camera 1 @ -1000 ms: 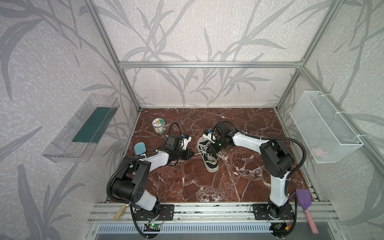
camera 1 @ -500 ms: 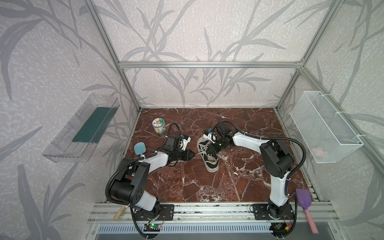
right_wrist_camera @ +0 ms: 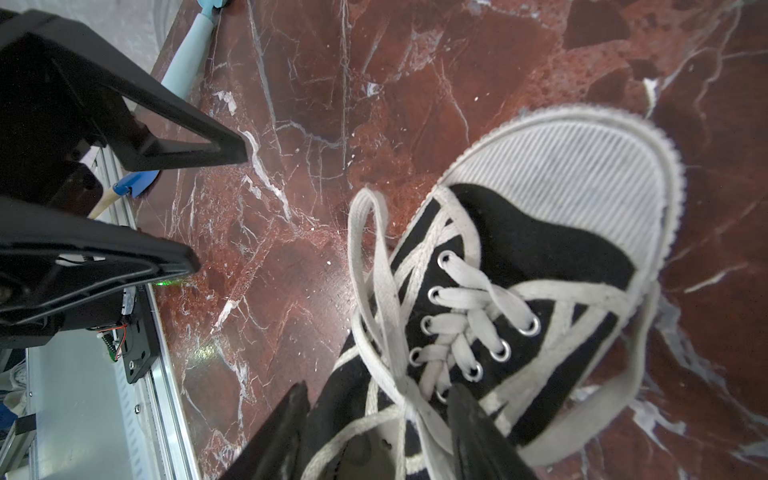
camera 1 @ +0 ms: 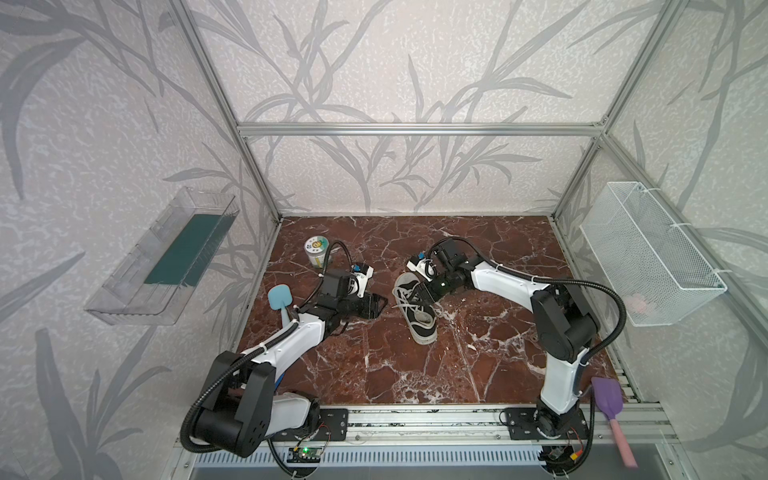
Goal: Tie the shoes
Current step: 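Open both grippers and lift them away from the sneaker laces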
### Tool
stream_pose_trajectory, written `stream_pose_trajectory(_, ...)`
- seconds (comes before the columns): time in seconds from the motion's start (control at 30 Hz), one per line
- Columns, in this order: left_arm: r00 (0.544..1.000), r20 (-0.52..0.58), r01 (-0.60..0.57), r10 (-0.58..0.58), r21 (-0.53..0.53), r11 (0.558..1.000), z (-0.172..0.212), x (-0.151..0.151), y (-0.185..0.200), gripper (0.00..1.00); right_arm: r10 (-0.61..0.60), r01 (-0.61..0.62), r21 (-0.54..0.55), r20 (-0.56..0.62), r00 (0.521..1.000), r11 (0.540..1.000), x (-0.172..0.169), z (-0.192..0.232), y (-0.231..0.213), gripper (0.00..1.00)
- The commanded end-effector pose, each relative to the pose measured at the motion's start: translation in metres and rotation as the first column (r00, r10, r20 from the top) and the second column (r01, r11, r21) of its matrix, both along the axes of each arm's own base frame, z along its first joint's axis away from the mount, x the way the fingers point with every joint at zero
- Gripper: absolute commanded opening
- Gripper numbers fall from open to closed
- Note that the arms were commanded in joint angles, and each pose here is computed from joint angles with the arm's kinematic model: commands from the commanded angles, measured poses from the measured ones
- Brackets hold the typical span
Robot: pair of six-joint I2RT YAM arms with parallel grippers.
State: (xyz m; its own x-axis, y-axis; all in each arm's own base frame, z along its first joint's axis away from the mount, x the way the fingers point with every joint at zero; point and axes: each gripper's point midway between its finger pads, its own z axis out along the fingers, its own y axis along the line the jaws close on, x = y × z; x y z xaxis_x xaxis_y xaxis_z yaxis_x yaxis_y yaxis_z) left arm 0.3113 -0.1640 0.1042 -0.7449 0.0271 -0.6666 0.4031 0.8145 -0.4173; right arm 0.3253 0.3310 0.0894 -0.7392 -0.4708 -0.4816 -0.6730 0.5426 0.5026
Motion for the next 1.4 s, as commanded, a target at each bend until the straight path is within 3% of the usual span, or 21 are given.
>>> stream_pose_trajectory(0.0,0.999,-0.019,-0.035,0.036,0.024,0.999,-0.002,-0.002,0.008,0.66,0.009,-0.009,0.031,0.0,1.0,0.999,-0.002,0.014,0.004,0.56)
stream_pose_trajectory(0.47,0.996,-0.002,-0.085,0.085,0.079,0.993,0.002,-0.006,0.027,0.69,0.163,-0.161,0.039,-0.059,0.985,0.986,-0.028,0.004,0.045,0.56)
stream_pose_trajectory(0.67,0.996,-0.011,-0.092,0.093,0.074,0.993,0.0,-0.007,0.028,0.7,0.108,-0.11,0.031,0.038,0.993,0.994,-0.016,0.03,0.037,0.59)
stream_pose_trajectory(0.73,0.997,0.013,-0.083,0.082,0.073,0.994,0.003,-0.006,0.027,0.72,0.071,-0.074,0.035,0.078,0.994,0.997,-0.009,0.042,0.029,0.64)
stream_pose_trajectory(0.8,0.994,0.058,-0.094,0.09,0.076,0.993,0.012,-0.004,0.03,0.76,0.016,-0.021,0.041,0.121,0.993,0.999,-0.001,0.053,0.017,0.83)
stream_pose_trajectory(0.83,0.991,0.08,-0.11,0.104,0.079,0.991,0.016,-0.003,0.033,0.79,-0.008,0.002,0.047,0.138,0.99,0.999,0.002,0.057,0.01,0.98)
stream_pose_trajectory(0.93,0.976,0.176,-0.151,0.132,0.101,0.983,0.036,0.002,0.042,0.99,-0.096,0.088,0.049,0.19,0.977,0.995,0.011,0.067,-0.017,0.99)
stream_pose_trajectory(1.03,0.948,0.27,-0.21,0.169,0.13,0.969,0.055,0.004,0.055,0.99,-0.189,0.182,0.051,0.278,0.942,0.982,0.018,0.078,-0.052,0.99)
stream_pose_trajectory(1.17,0.88,0.374,-0.35,0.291,0.1,0.931,0.073,0.007,0.078,0.99,-0.366,0.367,0.073,0.379,0.85,0.927,0.027,0.08,-0.109,0.99)
stream_pose_trajectory(1.23,0.859,0.389,-0.385,0.333,0.061,0.921,0.075,0.005,0.083,0.99,-0.447,0.463,0.066,0.411,0.795,0.884,0.03,0.075,-0.137,0.99)
stream_pose_trajectory(1.3,0.867,0.376,-0.358,0.327,0.015,0.934,0.071,0.0,0.076,0.99,-0.531,0.554,0.081,0.425,0.733,0.829,0.03,0.074,-0.167,0.99)
stream_pose_trajectory(1.37,0.883,0.298,-0.367,0.362,-0.044,0.929,0.062,0.002,0.07,0.99,-0.577,0.589,0.106,0.398,0.714,0.802,0.025,0.07,-0.184,0.99)
